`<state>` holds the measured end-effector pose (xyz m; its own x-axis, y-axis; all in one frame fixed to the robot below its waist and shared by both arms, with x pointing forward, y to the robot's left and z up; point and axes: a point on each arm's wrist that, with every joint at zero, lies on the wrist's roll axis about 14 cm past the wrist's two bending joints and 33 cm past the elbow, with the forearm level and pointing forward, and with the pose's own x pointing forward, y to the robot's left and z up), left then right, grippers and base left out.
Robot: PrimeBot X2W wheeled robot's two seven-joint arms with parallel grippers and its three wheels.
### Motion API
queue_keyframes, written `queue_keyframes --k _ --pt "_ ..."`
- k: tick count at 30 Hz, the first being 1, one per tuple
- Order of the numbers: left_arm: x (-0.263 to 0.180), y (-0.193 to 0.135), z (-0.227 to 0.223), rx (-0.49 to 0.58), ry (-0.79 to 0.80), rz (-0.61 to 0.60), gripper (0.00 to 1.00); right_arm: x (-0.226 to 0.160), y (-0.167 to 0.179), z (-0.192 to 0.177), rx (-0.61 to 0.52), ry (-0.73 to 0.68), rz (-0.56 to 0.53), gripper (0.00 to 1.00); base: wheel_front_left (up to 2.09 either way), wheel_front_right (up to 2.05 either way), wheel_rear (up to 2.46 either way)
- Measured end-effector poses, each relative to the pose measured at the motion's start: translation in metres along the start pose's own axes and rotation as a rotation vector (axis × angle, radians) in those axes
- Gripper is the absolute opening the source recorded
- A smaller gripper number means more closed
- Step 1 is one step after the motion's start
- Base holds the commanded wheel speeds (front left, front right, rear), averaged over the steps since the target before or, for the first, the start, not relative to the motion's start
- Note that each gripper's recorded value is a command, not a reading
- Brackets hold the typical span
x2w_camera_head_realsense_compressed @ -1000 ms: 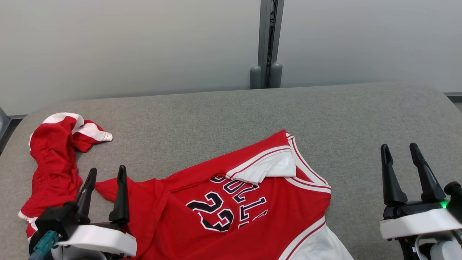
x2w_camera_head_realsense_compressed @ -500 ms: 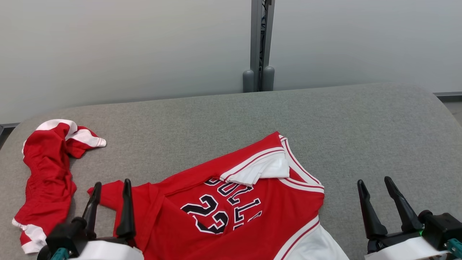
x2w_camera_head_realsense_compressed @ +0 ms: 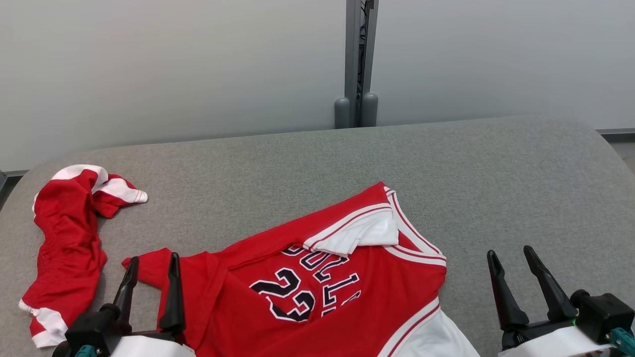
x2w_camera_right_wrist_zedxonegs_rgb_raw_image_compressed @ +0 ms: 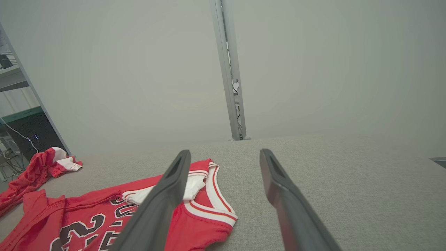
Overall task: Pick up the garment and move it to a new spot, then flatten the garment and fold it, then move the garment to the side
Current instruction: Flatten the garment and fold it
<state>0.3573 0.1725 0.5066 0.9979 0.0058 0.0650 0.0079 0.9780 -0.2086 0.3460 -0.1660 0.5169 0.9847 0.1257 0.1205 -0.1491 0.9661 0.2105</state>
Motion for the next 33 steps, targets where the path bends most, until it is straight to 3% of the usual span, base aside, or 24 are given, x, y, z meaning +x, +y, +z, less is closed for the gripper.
queue_keyframes --k 33 --pt "-0.005 0.014 -0.016 0.040 0.053 0.013 1.00 0.001 0.002 -0.015 0.007 0.052 0.014 1.00 0.00 0.00 0.00"
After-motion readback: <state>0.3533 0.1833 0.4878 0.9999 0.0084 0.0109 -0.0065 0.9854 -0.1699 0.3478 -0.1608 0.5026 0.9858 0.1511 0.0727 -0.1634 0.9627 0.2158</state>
